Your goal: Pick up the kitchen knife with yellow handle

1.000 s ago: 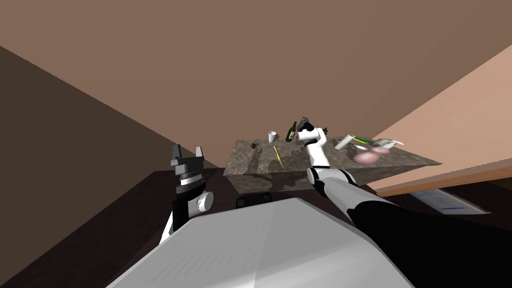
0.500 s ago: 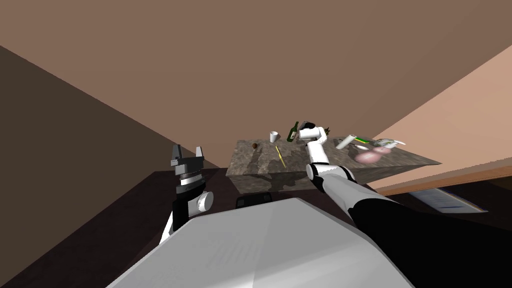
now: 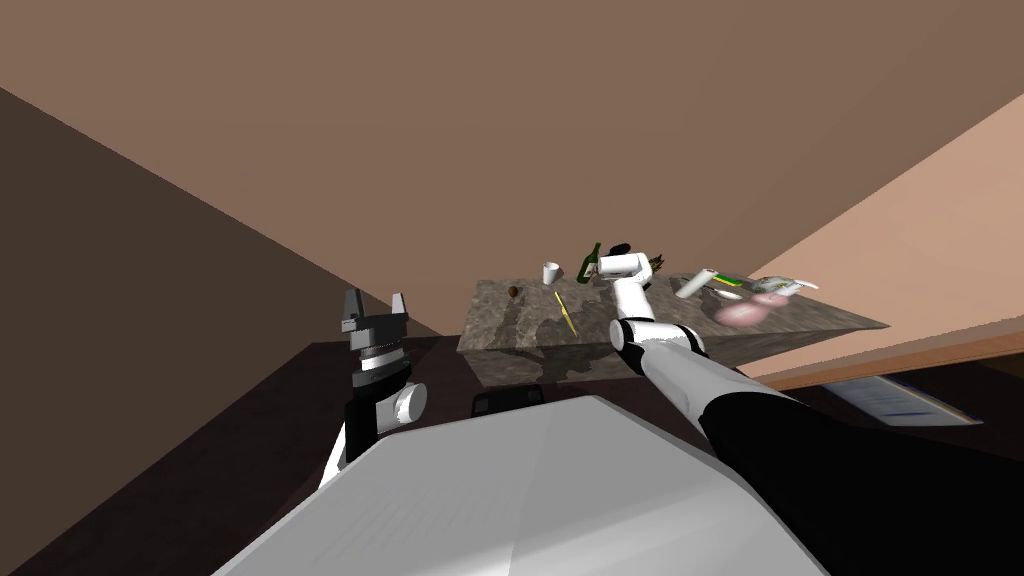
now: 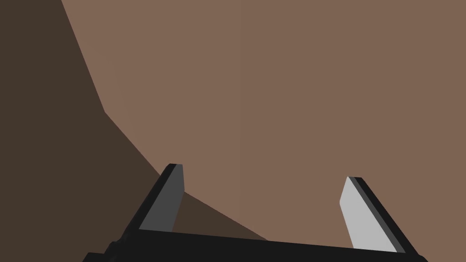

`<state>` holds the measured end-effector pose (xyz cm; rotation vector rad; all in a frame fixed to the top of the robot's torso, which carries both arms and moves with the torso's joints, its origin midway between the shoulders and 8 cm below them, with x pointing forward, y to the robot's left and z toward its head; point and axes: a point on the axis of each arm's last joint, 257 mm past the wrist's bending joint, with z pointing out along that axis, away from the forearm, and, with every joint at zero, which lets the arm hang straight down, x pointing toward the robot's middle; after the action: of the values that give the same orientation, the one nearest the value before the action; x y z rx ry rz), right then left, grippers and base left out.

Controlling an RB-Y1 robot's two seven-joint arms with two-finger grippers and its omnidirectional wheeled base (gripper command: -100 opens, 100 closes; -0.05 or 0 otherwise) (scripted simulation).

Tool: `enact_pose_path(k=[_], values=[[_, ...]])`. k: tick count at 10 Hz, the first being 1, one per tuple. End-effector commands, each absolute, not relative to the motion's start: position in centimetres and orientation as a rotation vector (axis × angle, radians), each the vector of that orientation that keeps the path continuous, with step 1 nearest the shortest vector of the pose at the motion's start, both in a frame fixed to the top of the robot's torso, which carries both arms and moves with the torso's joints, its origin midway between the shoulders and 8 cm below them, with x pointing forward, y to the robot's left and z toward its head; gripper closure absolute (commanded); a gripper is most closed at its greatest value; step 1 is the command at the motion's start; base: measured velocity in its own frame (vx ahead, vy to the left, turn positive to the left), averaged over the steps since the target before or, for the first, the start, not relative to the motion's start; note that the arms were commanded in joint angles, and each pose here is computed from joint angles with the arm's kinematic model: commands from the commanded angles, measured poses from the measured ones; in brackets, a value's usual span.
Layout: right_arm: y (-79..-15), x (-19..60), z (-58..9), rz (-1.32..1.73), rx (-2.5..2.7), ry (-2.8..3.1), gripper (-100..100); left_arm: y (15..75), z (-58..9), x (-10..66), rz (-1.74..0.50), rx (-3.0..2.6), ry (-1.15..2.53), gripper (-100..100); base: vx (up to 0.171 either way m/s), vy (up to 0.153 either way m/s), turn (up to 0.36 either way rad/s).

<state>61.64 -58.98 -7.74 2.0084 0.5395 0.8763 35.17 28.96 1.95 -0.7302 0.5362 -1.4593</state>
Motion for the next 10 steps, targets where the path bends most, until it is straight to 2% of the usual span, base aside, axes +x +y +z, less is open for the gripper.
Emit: enact_pose_path(k=[1,10], values=[[-59.3,61.0,-9.9,0.845,2.100,0.499,-100,29.0,1.9,35.2,-1.459,-0.730,0.536,0,0.003,0.049,0.003],[-57.8,57.9,-18.5,0.724,2.520,0.229,-100,29.0,1.9,35.2,-1.459,-0.730,0.536,0,-0.001,0.037,0.009]])
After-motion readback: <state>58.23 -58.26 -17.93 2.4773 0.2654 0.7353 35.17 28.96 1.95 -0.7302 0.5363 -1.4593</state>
